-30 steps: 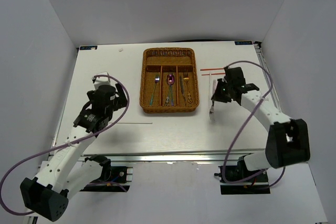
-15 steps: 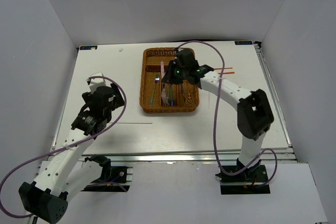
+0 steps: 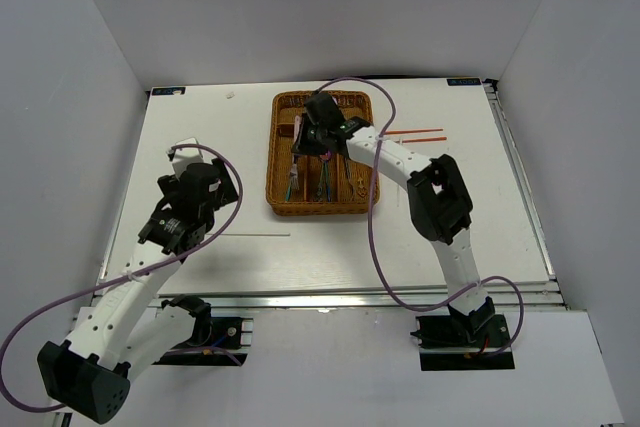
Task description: Sort the eating utensils into containers
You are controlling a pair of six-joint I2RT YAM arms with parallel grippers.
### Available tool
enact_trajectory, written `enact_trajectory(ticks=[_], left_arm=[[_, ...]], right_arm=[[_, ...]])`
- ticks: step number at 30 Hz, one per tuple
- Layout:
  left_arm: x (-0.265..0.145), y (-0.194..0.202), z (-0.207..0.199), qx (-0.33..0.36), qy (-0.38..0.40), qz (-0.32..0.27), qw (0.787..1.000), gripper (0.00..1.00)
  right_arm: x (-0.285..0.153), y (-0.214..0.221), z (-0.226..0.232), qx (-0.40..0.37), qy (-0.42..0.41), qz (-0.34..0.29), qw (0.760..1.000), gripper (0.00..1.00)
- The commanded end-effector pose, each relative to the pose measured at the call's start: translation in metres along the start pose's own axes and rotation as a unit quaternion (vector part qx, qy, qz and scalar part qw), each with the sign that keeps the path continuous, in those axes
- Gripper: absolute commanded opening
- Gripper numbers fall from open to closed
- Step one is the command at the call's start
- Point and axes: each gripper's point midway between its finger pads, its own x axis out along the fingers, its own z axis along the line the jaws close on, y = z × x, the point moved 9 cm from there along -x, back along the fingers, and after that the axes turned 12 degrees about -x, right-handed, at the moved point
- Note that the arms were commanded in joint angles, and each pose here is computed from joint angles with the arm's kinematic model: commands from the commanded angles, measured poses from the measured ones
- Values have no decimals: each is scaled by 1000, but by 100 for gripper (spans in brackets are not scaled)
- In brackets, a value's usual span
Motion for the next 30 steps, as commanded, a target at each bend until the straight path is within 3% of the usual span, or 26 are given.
enact_trajectory(ticks=[1, 6, 8, 11, 13, 14, 16, 19, 22, 27, 30], left_arm=[[-6, -10, -4, -7, 9, -11, 1000, 98], [-8, -13, -2, -11, 1, -21, 1000, 98], [-9, -14, 1, -15, -6, -28, 999, 98], [-10, -16, 4, -20, -23, -39, 999, 98], [-10, -20, 8, -38, -52, -55, 996, 98], [-13, -23, 12, -43, -75, -65, 994, 98], [-18, -32, 23, -75, -127, -112, 983, 98], [-34, -45, 39, -115, -155, -160, 968, 98], [-53, -53, 53, -159, -138, -198, 957, 98], [-75, -58, 69, -210, -110, -240, 942, 98], [-83, -59, 75, -230, -94, -255, 934, 98]], right_arm=[[-8, -19, 12, 2, -2, -32, 999, 19], [-13, -29, 23, -40, -27, -18, 999, 44], [-26, -33, 29, -59, -34, -26, 997, 65], [-39, -37, 35, -77, -59, -34, 995, 68], [-55, -28, 46, -129, -107, -38, 985, 69], [-58, -28, 57, -165, -147, -62, 973, 69], [-66, 3, 79, -273, -192, -54, 941, 71], [-63, 43, 103, -411, -184, -34, 892, 71], [-56, 74, 117, -489, -194, -11, 850, 71], [-45, 94, 130, -546, -237, 14, 804, 71], [-27, 111, 129, -580, -217, 53, 783, 71]])
